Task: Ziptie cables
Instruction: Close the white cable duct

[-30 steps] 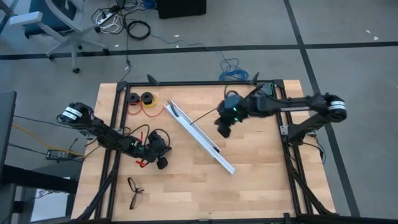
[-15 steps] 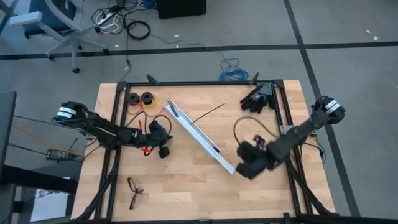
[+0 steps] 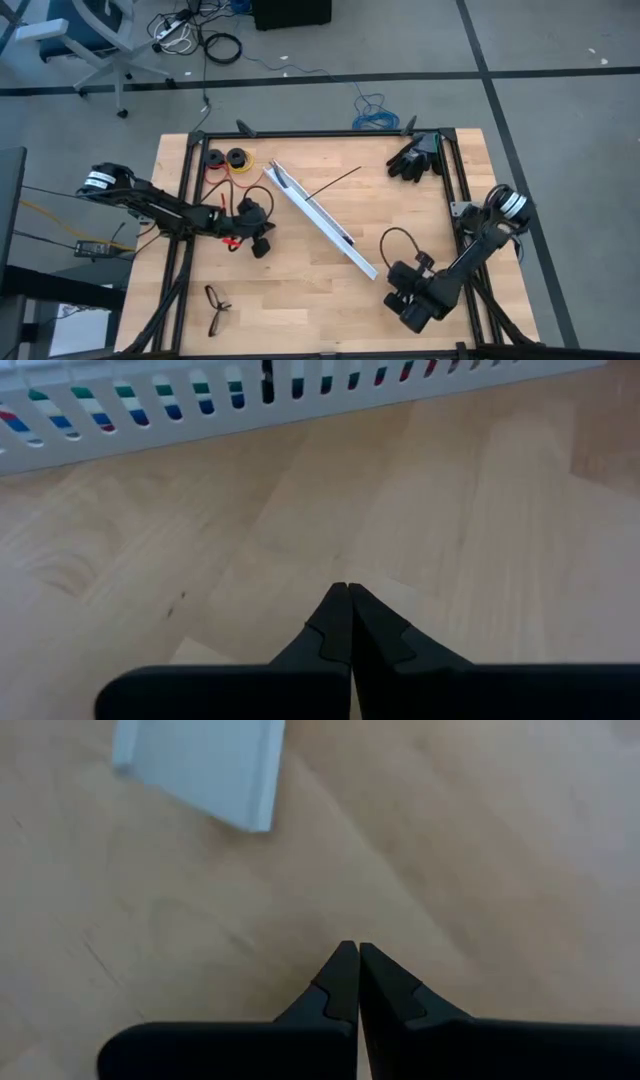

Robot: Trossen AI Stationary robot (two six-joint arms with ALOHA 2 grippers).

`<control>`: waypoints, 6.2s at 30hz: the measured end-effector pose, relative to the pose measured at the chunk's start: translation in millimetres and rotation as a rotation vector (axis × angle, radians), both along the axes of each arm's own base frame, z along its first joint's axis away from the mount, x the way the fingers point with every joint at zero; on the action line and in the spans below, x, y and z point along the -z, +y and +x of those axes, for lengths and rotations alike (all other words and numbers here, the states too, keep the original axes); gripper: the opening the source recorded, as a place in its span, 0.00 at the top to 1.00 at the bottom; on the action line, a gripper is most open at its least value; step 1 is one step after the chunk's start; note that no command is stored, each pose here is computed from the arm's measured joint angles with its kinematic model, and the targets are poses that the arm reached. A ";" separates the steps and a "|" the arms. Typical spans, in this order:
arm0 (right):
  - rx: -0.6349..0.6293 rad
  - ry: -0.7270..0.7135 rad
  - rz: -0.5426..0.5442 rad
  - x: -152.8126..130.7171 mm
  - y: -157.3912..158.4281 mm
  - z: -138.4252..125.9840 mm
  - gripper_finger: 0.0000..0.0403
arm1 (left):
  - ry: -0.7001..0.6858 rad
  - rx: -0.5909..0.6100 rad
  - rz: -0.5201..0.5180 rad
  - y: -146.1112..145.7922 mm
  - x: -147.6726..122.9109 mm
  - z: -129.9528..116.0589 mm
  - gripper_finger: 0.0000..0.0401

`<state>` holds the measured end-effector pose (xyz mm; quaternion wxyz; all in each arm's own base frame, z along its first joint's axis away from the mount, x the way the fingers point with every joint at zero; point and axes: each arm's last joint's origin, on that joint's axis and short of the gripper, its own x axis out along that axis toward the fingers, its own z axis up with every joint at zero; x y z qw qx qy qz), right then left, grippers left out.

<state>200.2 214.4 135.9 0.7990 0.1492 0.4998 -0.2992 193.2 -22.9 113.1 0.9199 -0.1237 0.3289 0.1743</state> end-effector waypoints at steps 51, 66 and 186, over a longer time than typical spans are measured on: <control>0.124 -0.524 -0.077 -15.7 10.8 0.7 0.99 | -0.009 -0.018 -0.033 -1.5 -0.1 0.0 0.99; 0.230 -0.559 0.212 -33.3 34.8 -40.9 0.99 | -0.003 -0.007 -0.020 -1.4 0.0 -0.1 0.99; 0.076 -0.214 0.088 -15.3 -71.6 41.0 1.00 | -0.094 -0.012 -0.048 -2.6 -6.4 5.6 0.99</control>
